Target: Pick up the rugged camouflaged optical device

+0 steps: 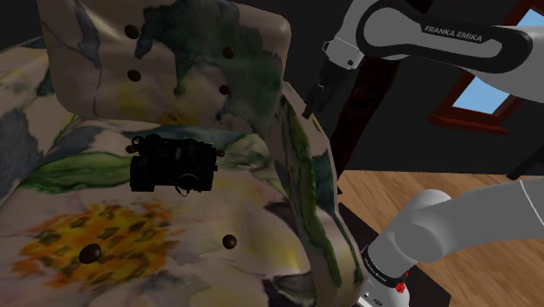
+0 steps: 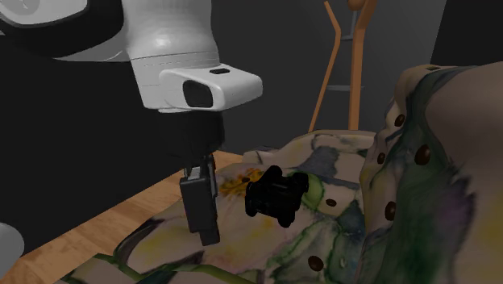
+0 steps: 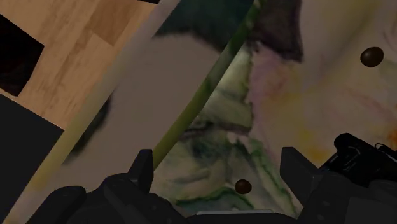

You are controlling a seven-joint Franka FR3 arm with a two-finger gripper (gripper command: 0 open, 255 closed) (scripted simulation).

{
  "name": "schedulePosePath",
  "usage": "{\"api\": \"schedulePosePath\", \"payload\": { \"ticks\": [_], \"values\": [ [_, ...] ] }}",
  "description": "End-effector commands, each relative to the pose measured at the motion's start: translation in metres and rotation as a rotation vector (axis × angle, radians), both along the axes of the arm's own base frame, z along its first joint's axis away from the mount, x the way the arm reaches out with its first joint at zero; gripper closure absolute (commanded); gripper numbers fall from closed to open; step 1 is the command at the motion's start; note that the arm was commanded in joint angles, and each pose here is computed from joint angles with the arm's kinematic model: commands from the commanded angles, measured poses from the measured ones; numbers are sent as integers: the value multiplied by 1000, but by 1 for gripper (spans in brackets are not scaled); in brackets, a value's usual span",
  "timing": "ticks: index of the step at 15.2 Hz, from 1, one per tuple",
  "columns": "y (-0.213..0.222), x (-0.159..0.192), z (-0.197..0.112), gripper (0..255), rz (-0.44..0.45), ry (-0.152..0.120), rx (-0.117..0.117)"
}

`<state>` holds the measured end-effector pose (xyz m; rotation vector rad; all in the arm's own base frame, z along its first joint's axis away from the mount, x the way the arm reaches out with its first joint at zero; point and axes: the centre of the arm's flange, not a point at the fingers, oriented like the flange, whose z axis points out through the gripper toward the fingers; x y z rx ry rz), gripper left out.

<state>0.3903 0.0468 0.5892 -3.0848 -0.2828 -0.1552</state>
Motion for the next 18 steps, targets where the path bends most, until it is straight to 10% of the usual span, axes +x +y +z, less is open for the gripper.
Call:
{"api": "schedulePosePath", "payload": {
  "ticks": [1, 18],
  "values": [
    [17, 19, -8, 0, 36, -3, -4],
    [189, 150, -65, 0, 338, -23, -43]
  ]
}}
